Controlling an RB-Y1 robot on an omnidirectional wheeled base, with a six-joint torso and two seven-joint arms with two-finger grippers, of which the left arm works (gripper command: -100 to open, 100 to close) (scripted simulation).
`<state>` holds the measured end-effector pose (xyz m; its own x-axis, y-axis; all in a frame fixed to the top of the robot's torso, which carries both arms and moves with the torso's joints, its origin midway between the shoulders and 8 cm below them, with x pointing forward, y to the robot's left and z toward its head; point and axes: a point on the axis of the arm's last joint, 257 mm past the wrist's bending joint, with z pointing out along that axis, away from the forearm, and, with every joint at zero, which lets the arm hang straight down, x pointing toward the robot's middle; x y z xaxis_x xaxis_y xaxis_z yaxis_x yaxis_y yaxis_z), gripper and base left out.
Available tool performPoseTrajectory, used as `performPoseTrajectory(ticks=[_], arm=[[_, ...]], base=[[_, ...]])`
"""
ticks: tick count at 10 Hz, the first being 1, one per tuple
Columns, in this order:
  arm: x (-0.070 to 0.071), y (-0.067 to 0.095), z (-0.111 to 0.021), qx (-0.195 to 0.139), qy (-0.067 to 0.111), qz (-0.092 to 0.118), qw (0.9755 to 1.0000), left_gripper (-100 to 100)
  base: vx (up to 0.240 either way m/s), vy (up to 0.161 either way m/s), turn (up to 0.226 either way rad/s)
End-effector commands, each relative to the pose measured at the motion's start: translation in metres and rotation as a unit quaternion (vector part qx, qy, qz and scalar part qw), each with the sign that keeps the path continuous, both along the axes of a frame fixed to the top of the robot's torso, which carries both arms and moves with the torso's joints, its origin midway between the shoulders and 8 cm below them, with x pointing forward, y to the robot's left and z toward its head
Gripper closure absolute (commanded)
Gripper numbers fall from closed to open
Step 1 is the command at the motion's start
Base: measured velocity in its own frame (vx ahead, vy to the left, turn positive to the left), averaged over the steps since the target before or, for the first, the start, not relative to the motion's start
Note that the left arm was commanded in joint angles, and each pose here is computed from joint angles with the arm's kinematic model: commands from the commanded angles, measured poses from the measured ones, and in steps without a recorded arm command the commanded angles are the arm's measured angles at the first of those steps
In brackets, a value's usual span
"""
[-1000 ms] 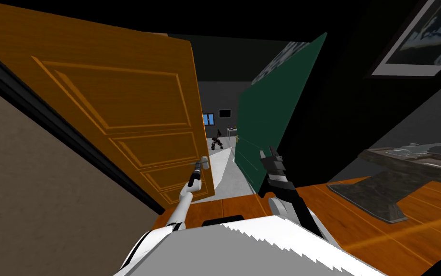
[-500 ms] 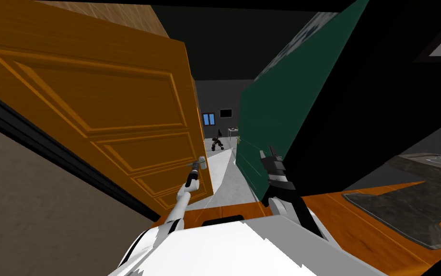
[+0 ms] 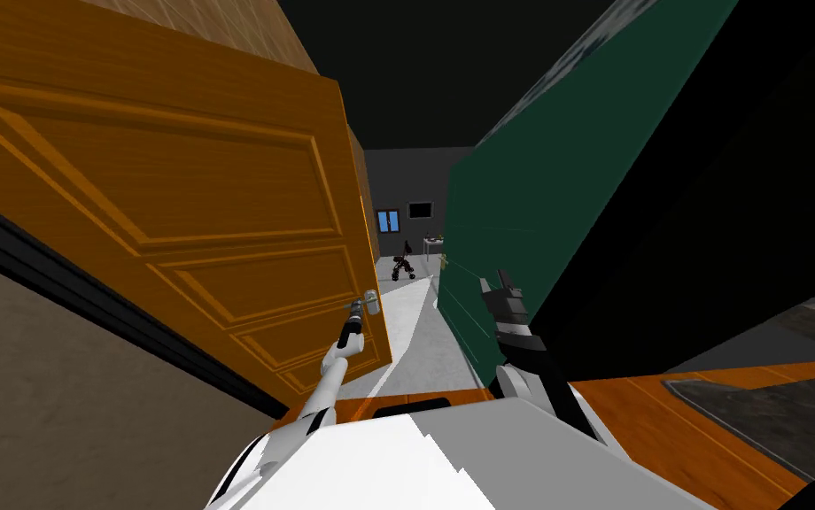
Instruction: Push the door open
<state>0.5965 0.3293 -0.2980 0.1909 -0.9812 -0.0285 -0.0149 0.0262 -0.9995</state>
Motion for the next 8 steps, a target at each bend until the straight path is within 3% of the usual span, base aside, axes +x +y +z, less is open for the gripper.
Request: performPoseTrajectory(ticks=[1,8], arm=[[-0.001,0.023,0.01,0.005,-0.01,0.018,0.9998,100],[-0.014,0.066,0.009,-0.003,-0.01,0.063,0.9979,100]], base=[[0.206,-0.108,0.108],[0.188,-0.095,0.074]])
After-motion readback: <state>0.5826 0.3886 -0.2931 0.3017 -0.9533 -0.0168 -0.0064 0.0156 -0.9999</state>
